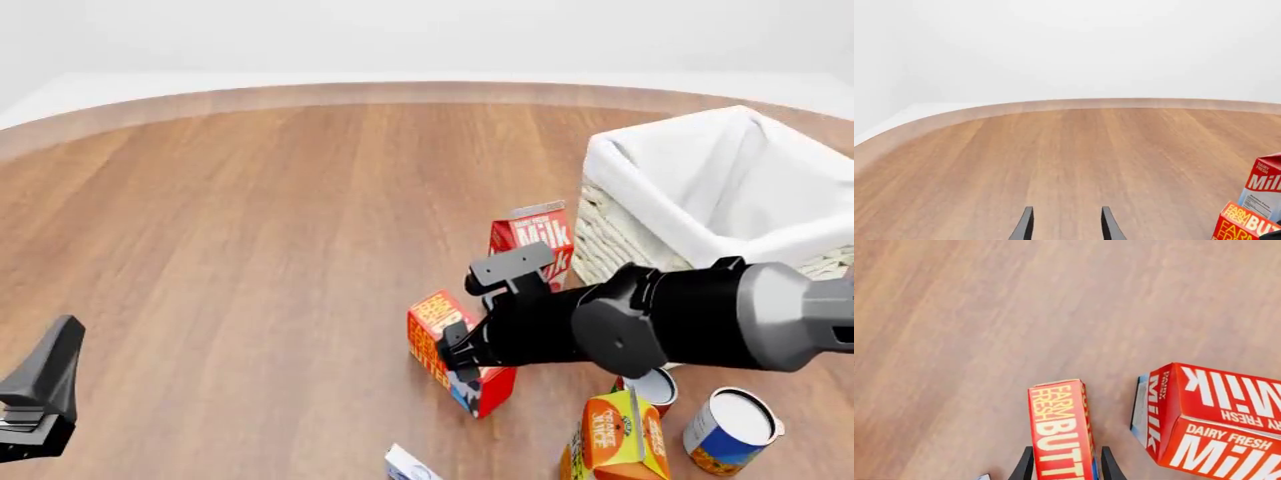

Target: Pick up the cream cheese box and the butter, and put them in the basket.

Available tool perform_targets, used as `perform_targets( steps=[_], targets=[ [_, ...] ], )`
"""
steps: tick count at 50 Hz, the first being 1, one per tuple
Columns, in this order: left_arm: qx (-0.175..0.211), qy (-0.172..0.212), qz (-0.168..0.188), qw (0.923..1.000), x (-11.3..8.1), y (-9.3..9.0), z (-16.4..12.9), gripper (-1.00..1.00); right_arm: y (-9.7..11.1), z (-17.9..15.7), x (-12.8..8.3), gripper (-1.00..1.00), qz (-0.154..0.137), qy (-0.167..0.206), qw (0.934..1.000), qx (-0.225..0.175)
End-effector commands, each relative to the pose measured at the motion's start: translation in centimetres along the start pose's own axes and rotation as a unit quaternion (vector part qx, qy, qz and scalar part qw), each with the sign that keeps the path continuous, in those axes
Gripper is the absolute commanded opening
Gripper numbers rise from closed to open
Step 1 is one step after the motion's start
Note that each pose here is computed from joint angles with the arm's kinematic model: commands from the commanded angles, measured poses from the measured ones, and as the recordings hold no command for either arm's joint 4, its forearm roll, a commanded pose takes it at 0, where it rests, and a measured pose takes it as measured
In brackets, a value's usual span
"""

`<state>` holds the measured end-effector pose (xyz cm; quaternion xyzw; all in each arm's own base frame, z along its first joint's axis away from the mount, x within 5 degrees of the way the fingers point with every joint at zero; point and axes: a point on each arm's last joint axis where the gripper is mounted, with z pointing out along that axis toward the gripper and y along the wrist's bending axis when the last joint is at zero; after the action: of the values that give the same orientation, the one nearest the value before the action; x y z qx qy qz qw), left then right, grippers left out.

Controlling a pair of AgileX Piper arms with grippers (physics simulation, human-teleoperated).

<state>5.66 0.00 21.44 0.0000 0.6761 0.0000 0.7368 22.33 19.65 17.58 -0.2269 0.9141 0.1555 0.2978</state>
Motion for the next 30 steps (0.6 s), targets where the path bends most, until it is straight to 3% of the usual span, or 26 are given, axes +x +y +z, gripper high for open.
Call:
perform_targets(
  steps=[1, 30],
  targets=[
    [0.000, 0.000, 0.000, 1.0000, 0.0, 0.0, 0.0, 1.00, -0.5, 0.7, 0.9, 1.00, 0.002, 0.012, 0.9999, 0.007],
    [0.000, 0.000, 0.000, 1.0000, 0.0, 0.0, 0.0, 1.00, -0.1, 3.5, 2.4, 1.00, 0.006, 0.025, 0.9997, 0.002]
  ],
)
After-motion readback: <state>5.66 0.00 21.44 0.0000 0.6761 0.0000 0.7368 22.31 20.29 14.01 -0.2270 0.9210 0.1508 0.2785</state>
